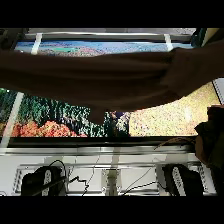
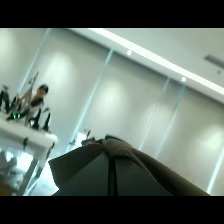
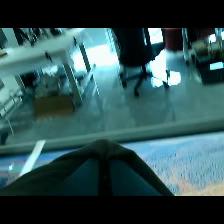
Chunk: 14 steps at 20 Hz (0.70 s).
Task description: Fold the clothes and pants, and hang the long-sleeved shirts on hangers.
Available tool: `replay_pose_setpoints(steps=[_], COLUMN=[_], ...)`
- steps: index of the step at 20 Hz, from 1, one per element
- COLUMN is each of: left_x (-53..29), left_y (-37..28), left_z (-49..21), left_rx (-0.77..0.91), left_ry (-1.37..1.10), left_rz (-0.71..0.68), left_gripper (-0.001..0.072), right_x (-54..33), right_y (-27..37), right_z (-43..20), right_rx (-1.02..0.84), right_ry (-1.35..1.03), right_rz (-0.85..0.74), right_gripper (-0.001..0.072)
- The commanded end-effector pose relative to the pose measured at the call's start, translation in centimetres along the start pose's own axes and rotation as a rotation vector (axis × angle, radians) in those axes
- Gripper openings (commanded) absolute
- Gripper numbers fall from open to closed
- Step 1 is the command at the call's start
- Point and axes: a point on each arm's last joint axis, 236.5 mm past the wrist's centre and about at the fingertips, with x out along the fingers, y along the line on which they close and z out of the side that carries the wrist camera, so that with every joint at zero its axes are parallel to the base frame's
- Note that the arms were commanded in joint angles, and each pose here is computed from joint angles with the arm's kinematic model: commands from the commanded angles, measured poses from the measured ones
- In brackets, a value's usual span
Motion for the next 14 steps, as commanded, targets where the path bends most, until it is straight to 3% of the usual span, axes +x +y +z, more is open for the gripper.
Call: replay_pose_setpoints(steps=[1,4,7,10,14], left_x=[-1.3,-1.3,-2.5,-2.2,-0.9], left_y=[-1.2,-1.9,-0.6,1.6,4.7], left_z=[1.1,-5.8,-16.0,-23.6,-33.2], left_rx=[0.009,0.105,0.127,0.019,-0.271], left_ry=[-0.018,0.249,0.637,0.872,1.065], left_rz=[-0.030,-0.089,-0.119,-0.091,0.021], left_gripper=[0.0013,0.0012,0.0011,0.0011,0.0013], right_x=[-4.2,-4.5,-0.9,4.4,11.4], right_y=[2.4,1.4,-0.1,-2.4,-7.2], right_z=[2.9,3.9,-0.2,-8.7,-18.2], right_rx=[-0.039,-0.073,-0.027,0.079,0.232], right_ry=[-0.136,-0.177,0.007,0.359,0.659], right_rz=[0.022,-0.025,-0.020,0.007,-0.016], right_gripper=[0.0011,0.0011,0.0011,0.0011,0.0012])
